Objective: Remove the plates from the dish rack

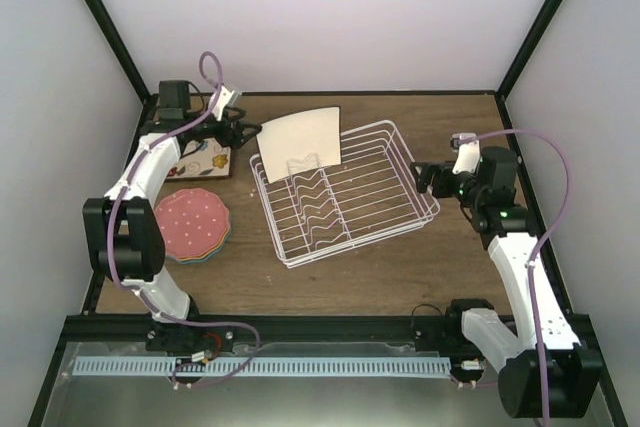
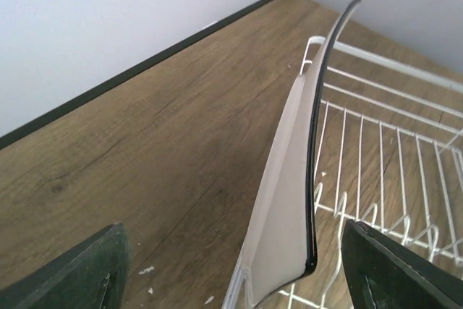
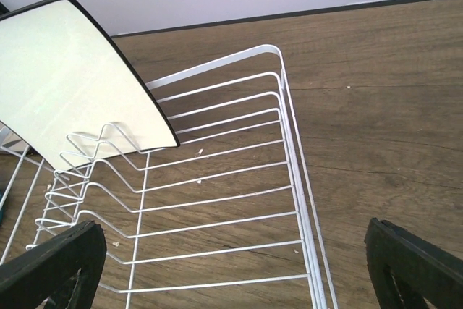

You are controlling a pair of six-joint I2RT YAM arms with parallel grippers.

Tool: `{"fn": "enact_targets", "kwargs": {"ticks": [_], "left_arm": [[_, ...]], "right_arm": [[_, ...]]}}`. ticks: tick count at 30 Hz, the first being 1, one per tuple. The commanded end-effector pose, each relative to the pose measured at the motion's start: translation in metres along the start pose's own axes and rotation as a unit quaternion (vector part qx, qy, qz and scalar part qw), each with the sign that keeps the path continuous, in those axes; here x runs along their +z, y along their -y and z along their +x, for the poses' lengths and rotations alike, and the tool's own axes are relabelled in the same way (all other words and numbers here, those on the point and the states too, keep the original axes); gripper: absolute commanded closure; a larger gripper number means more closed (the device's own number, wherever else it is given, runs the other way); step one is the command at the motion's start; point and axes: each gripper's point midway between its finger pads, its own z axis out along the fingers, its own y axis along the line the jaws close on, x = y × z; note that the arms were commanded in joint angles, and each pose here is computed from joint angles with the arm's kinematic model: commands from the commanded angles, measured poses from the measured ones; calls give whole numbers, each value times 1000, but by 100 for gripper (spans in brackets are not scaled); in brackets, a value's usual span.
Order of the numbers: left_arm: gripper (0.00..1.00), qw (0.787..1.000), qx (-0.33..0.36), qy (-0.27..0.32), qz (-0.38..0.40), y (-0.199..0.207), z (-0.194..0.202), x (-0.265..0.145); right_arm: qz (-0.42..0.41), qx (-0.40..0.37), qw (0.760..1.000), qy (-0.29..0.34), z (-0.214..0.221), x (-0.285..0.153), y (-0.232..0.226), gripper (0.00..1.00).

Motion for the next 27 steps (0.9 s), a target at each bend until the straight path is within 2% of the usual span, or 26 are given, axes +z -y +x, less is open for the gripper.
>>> {"fn": "enact_targets", "kwargs": {"ticks": [1, 7, 10, 14, 18, 21, 22, 27], "left_arm": [[18, 994, 109, 2, 29, 16, -8, 11], [19, 988, 151, -18, 36, 27, 1, 32], [24, 986, 158, -32, 35, 28, 9, 44], [40, 985, 163, -45, 26, 26, 16, 58], [66, 984, 169, -46, 14, 26, 13, 70], [90, 984, 175, -30, 3, 30, -2, 72], [95, 984, 176, -21, 1, 32, -10, 72], [96, 980, 192, 49, 3, 52, -64, 58]], "right_arm": [[21, 6, 1000, 7, -5, -9, 5, 0], [24, 13, 1000, 10, -9, -9, 6, 0], [28, 15, 999, 13, -10, -11, 6, 0], [32, 15, 999, 15, -10, -14, 7, 0], [37, 16, 999, 16, -9, -17, 7, 0], [38, 18, 999, 17, -9, -19, 7, 0], [38, 18, 999, 17, -8, -19, 7, 0], [38, 21, 999, 18, -6, -21, 6, 0]]}}
